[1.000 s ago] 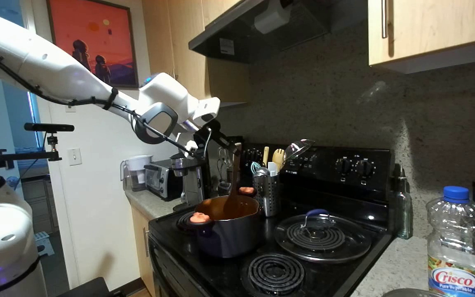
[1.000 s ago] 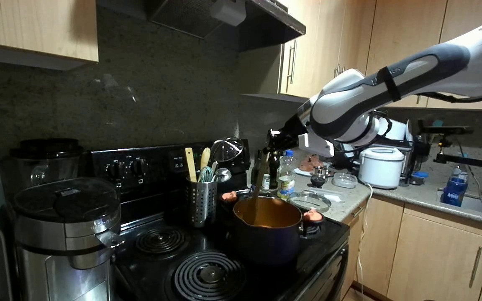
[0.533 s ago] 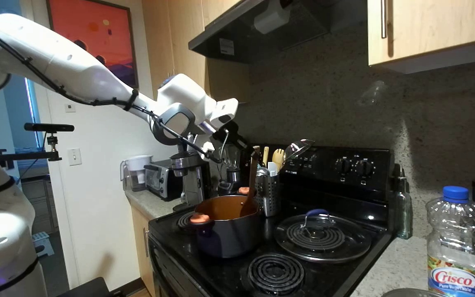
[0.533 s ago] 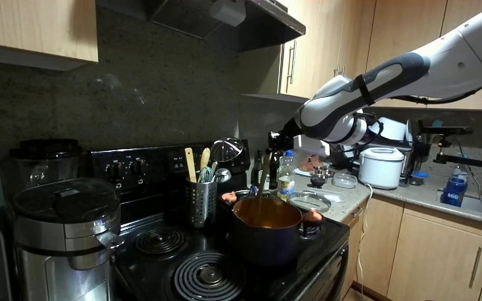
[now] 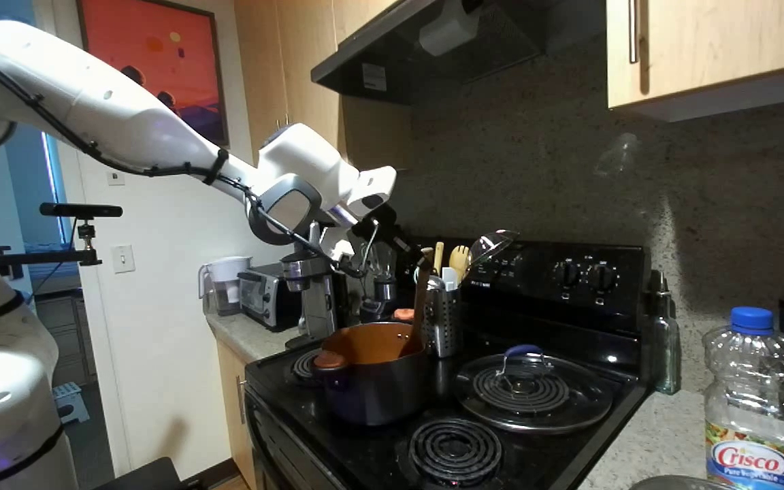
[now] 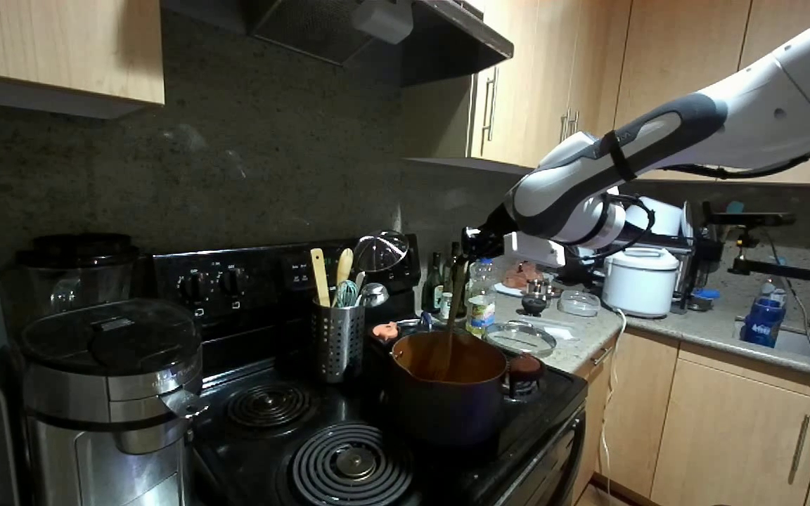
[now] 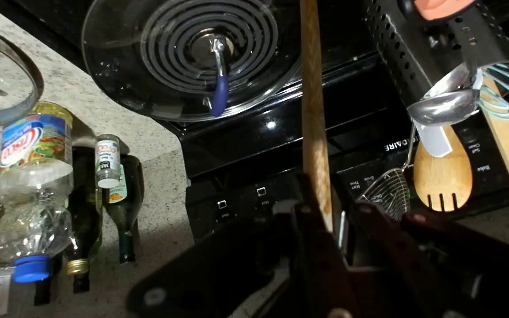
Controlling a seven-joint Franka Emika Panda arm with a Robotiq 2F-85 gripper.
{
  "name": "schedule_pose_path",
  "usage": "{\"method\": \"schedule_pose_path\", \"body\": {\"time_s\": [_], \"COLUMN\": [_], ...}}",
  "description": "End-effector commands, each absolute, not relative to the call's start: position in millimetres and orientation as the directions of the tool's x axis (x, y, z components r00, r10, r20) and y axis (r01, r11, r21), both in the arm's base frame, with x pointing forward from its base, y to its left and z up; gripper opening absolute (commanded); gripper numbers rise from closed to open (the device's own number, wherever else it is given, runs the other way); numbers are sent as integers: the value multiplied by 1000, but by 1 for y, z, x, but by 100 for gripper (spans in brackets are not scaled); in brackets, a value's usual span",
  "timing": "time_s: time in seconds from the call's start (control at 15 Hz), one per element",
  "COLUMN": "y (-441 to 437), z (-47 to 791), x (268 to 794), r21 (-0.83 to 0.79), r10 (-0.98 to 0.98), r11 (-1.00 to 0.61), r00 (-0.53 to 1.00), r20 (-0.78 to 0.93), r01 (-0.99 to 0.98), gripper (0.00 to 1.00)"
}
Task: Use the wooden spoon to stir in the pot
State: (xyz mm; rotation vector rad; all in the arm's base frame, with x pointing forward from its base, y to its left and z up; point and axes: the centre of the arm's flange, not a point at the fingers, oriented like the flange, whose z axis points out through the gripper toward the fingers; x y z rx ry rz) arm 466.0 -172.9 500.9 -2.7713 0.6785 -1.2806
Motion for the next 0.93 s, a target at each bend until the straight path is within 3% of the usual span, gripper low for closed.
{"method": "schedule_pose_path", "body": {"time_s": [0.0,0.53,0.87], "y": [-166,-148,-140], "z": [500,493,490], "x": [424,365,356], "r21": [-180,-167,-178], "r10": [-349,-281,-270], "r11": [-927,-957,-962], "r00": [583,614,626], "r20": [734,738,732], "r01": [-328,-237,-207], "gripper": [6,6,6]}}
